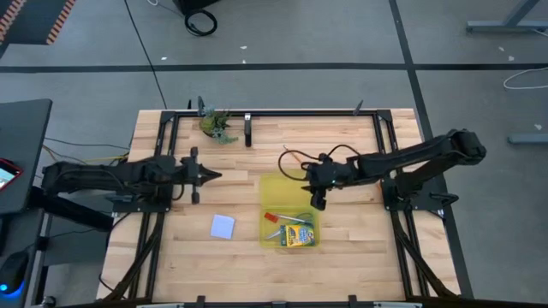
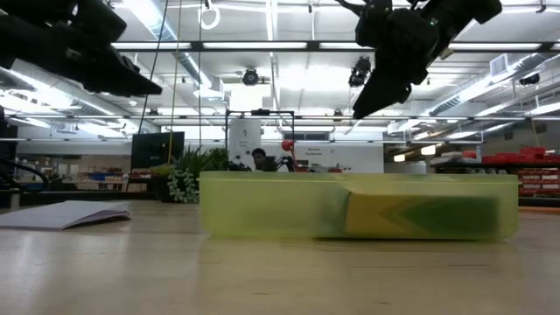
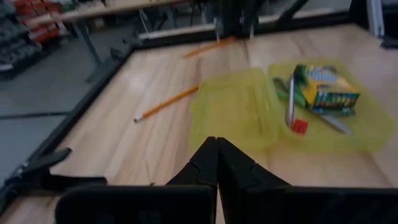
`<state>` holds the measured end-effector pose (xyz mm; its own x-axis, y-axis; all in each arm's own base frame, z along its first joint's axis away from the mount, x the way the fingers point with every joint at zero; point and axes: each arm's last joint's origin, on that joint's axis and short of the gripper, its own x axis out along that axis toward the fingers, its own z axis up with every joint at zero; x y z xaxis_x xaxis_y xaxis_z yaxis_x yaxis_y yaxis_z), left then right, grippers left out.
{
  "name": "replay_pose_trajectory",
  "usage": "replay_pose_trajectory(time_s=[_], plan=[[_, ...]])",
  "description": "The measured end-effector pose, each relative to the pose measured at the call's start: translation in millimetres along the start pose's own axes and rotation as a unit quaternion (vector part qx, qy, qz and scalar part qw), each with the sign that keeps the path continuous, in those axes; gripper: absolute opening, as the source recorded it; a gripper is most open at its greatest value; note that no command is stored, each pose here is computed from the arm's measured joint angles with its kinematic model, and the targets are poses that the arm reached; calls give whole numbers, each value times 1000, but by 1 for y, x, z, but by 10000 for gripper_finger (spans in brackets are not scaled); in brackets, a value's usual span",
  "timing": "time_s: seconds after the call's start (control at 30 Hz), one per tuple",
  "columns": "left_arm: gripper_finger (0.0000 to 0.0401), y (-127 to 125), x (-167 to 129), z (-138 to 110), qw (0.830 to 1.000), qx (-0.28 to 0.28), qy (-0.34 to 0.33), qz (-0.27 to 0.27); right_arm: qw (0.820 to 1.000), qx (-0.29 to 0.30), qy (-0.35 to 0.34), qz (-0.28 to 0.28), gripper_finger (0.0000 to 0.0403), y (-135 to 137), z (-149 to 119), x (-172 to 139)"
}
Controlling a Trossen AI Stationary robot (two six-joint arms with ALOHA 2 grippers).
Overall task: Pack school essentials
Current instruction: Put the right yellow pencil into the yellow supply box
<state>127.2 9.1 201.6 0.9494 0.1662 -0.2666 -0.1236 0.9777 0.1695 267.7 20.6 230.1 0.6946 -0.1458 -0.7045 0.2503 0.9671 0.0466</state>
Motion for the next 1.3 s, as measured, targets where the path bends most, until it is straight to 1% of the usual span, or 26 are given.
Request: replay_pose_trajectory(time_s=[0.17, 0.27, 0.4, 0.53, 0.63, 0.87, 1.1, 1.2, 1.3], plan=[[8, 2, -13, 2, 1000, -6, -25, 3, 1000, -2, 15, -22, 146, -12, -1, -9], [11, 2, -19, 2, 999, -15, -36, -2, 999, 8, 15, -34, 146, -21, -4, -13], [5, 1, -25, 0, 998, -26, -55, -27, 998, 34, 24, -51, 146, -36, -20, -15], [4, -1, -23, -11, 998, -38, -48, -30, 994, 67, 39, -71, 146, -50, -40, -14], [10, -1, -24, -14, 997, -43, -49, -30, 990, 97, 55, -90, 146, -61, -50, -15], [3, -1, -30, -18, 997, -44, -61, -29, 972, 144, 118, -141, 146, -84, -65, -22], [11, 0, -39, -20, 995, -50, -77, -27, 950, 188, 169, -180, 146, -105, -75, -26], [5, 0, -39, -21, 994, -60, -82, -27, 937, 222, 185, -194, 146, -115, -79, -28], [4, -2, -34, -28, 995, -61, -78, -28, 919, 261, 210, -206, 143, -124, -84, -30]])
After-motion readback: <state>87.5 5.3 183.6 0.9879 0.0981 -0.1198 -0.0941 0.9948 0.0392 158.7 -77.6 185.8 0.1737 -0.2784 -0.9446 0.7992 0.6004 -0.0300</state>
